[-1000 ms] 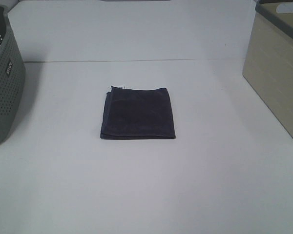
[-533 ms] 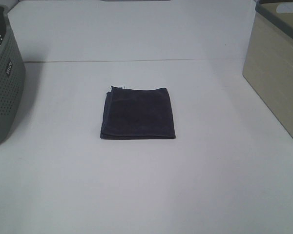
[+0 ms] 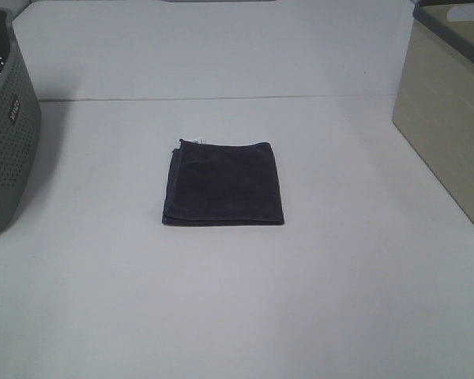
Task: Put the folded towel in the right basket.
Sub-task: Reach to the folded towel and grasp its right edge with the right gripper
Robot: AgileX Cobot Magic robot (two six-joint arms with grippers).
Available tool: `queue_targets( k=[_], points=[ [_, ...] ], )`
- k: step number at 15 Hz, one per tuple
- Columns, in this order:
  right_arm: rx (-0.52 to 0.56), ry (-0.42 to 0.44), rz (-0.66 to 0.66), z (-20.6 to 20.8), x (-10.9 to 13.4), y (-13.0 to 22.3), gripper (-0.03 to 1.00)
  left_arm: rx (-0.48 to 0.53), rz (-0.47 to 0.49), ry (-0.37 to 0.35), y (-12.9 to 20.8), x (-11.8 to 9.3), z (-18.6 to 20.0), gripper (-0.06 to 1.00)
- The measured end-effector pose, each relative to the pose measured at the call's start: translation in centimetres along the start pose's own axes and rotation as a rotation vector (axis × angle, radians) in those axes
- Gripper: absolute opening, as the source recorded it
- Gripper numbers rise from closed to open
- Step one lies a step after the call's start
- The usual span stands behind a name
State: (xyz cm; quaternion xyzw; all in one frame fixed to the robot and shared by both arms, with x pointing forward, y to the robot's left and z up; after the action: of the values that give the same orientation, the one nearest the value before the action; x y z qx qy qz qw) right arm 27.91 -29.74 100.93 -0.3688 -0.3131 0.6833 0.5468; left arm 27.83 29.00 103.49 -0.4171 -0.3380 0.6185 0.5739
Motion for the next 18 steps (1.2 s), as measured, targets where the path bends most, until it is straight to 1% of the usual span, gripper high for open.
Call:
queue_targets(
  k=[14,15,16,17,18],
  points=[
    [-0.004,-0.004,-0.002,0.1,0.1,-0.1,0.98,0.000,0.000,0.000,0.0,0.0,0.0,0.99],
    [0.012,-0.020,-0.008,0.5,0.2,-0.4,0.98,0.000,0.000,0.000,0.0,0.0,0.0,0.99],
    [0.130,-0.082,-0.026,1.0,0.3,-2.8,0.98,0.000,0.000,0.000,0.0,0.0,0.0,0.99],
    [0.158,-0.097,-0.031,0.9,0.2,-3.9,0.98,0.000,0.000,0.000,0.0,0.0,0.0,0.99],
    [0.195,-0.123,-0.041,0.7,0.0,-6.3,0.98,0.000,0.000,0.000,0.0,0.0,0.0,0.99]
  ],
)
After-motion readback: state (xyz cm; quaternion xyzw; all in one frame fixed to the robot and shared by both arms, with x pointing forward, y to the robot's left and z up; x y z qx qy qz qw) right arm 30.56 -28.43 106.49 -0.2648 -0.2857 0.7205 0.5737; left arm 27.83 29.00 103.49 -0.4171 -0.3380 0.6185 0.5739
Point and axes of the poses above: a point on each arm's last joint axis where the gripper is mounted, z pointing back along that axis away from the gripper, x along the wrist's bending axis when the last joint is at zero, y = z × x, the point moved 5 cm from there along -z, pointing out along that axis toward the gripper, and after that the axes turned 9 degrees about z, right-handed, at the moved point
